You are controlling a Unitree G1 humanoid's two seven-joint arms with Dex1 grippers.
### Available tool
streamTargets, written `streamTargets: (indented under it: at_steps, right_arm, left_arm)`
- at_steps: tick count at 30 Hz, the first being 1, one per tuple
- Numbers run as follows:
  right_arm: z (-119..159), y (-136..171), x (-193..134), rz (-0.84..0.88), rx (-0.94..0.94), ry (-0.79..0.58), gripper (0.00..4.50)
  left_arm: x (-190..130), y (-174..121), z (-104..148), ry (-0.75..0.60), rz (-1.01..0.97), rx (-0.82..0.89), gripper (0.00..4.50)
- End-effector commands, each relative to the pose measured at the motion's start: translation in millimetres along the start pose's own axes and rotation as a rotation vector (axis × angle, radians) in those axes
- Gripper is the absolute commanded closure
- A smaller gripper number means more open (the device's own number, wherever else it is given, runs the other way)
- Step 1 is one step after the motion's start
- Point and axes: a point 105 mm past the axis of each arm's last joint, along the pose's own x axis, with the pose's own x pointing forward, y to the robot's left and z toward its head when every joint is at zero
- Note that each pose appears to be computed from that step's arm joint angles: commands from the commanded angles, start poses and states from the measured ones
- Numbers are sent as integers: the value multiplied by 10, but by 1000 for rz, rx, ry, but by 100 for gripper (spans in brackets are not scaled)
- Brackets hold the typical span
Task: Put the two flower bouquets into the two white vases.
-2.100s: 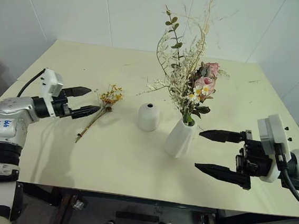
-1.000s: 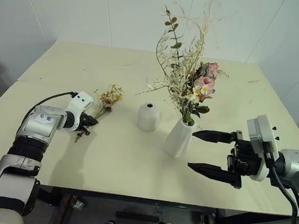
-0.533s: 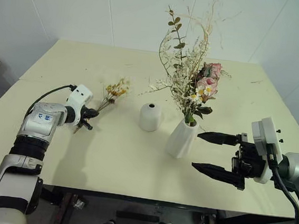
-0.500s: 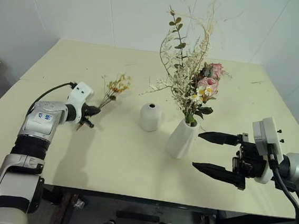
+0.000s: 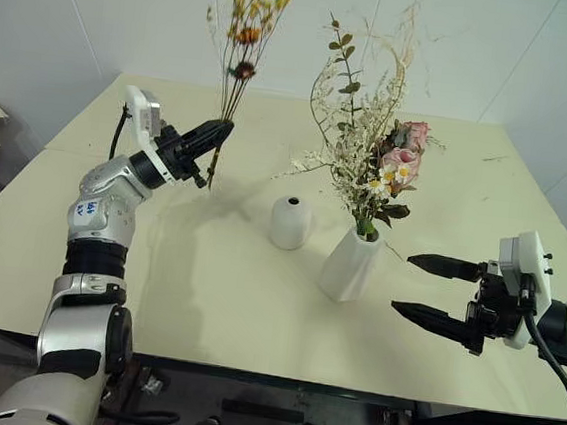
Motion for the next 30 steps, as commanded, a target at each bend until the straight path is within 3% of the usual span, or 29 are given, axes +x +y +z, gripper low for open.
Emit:
streamTargets:
  at_steps: [1, 4, 8, 15, 24, 30]
  right_arm:
    - [87, -51, -80, -31, -54, -17, 0]
    - [77, -80, -86, -40, -56, -17, 0]
    - [-2, -187, -96, -57, -41, -14, 0]
    - [-87, -553, -161, -142, -61, -5, 0]
    - [-129, -972, -50, -183, -85, -105, 0]
    - [-175, -1125, 130, -140, -124, -92, 0]
  left_arm:
    - [78, -56, 191, -124, -66, 11, 447]
    - [121, -101, 211, -175, -101, -4, 447]
    - [248, -210, 315, -343, -184, -37, 447]
    - [356, -224, 365, -510, -236, -115, 447]
    - [425, -191, 220, -530, -209, -172, 447]
    - [446, -182, 154, -531, -191, -195, 447]
